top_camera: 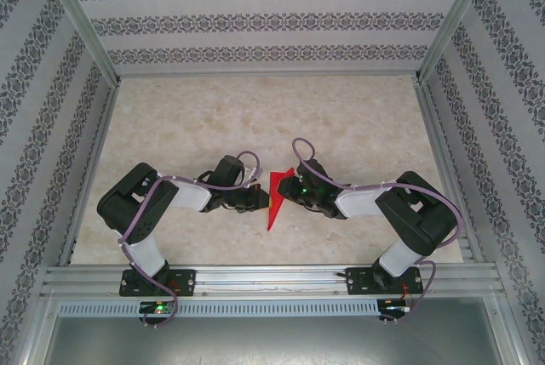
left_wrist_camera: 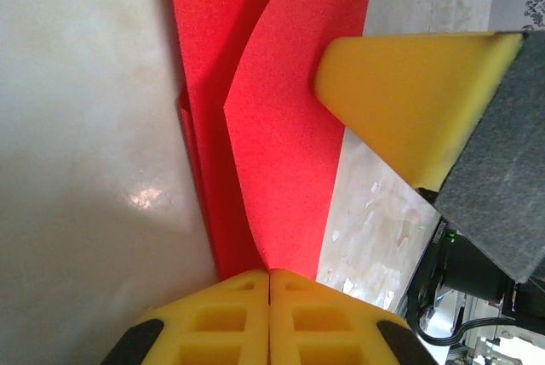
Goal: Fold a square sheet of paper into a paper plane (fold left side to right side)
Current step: Fold the wing for the fifth time at the center of the table.
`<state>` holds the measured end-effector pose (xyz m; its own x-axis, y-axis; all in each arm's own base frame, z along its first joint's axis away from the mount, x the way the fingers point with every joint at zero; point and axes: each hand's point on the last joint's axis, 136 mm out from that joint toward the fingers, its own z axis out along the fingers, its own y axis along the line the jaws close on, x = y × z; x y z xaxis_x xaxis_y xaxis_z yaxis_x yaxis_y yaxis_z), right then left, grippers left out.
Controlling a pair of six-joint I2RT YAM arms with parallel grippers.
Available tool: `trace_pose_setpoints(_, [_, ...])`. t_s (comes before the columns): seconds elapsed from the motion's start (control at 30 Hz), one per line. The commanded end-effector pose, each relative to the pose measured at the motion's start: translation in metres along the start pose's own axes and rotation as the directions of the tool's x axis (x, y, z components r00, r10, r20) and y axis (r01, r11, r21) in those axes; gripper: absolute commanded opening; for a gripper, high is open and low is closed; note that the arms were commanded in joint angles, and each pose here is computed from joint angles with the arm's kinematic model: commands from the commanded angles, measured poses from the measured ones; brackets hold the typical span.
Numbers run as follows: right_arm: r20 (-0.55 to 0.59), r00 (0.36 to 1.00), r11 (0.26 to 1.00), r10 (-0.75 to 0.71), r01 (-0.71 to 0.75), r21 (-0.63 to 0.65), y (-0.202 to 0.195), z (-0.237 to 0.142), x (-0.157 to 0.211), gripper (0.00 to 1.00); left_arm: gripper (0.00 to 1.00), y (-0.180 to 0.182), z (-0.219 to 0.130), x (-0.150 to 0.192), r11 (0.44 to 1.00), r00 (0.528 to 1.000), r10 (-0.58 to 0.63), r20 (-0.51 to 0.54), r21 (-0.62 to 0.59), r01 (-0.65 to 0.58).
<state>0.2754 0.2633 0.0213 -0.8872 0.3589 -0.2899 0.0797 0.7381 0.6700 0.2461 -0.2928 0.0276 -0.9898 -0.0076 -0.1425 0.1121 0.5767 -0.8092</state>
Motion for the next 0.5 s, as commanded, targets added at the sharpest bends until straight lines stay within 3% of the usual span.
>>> trace_pose_setpoints(0.0, [-0.078, 0.997, 0.998, 0.007, -0.002, 0.06, -0.0186, 0.014, 0.0217, 0.3, 0.06, -0.0038, -0.0005, 0.0085, 1.0, 1.0, 0.004, -0.023, 0.002, -0.003])
trace_pose_setpoints(0.47, [-0.073, 0.997, 0.999, 0.007, -0.004, 0.042, -0.0135, 0.0122, 0.0204, 0.3, 0.06, -0.0001, 0.0041, 0.013, 1.0, 1.0, -0.01, -0.028, -0.008, 0.009])
